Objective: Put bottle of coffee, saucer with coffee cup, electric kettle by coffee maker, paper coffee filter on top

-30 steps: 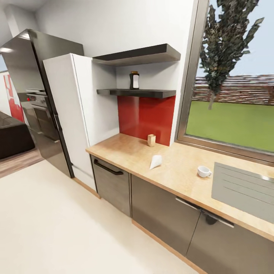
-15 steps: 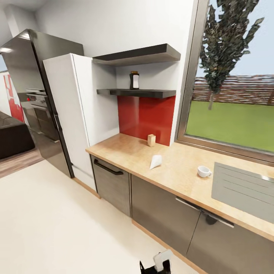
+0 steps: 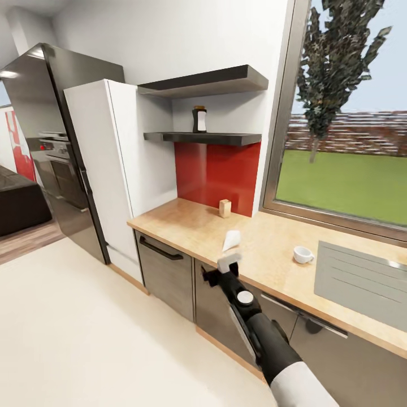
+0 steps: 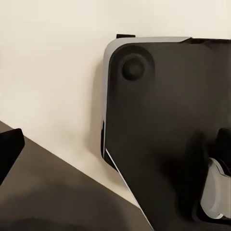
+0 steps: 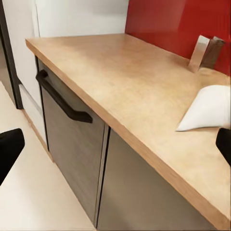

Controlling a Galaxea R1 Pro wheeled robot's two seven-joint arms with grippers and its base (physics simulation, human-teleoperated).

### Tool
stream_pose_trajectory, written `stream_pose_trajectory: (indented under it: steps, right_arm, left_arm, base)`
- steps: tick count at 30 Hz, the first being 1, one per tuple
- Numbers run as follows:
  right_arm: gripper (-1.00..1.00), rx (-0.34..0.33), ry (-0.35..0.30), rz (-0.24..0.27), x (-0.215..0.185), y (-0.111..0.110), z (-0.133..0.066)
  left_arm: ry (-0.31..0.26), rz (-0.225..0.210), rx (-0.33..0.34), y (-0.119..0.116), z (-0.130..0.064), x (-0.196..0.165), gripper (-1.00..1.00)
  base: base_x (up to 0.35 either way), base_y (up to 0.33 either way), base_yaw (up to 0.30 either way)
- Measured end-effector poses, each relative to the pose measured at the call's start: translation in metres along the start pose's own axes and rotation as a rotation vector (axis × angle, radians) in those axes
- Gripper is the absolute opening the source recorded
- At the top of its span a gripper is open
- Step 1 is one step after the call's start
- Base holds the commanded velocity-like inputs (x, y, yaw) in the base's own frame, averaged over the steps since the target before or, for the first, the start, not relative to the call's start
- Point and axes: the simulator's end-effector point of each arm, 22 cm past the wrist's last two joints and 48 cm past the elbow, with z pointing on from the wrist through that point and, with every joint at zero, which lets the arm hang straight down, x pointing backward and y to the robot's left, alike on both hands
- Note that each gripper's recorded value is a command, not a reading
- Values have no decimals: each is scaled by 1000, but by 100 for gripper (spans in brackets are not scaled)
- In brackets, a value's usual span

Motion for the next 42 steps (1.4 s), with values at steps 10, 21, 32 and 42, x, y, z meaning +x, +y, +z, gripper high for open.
stream_pose_trajectory:
  steps: [10, 21, 32, 42]
  right_arm:
    - [100, 64, 46, 14, -43, -40, 8]
    - [100, 105, -10, 50, -71, -64, 1]
    - [100, 130, 31, 12, -49, -88, 0]
    - [100, -13, 143, -27, 7, -86, 1]
  left_arm:
    - [1, -3, 0, 0, 0, 1, 100]
    - [2, -3, -2, 2, 0, 2, 100]
    - [4, -4, -1, 1, 0, 2, 100]
    - [7, -8, -2, 1, 0, 4, 100]
  base:
    - [189, 0, 0]
    - [336, -50, 0]
    - [299, -184, 0]
    - [131, -168, 0]
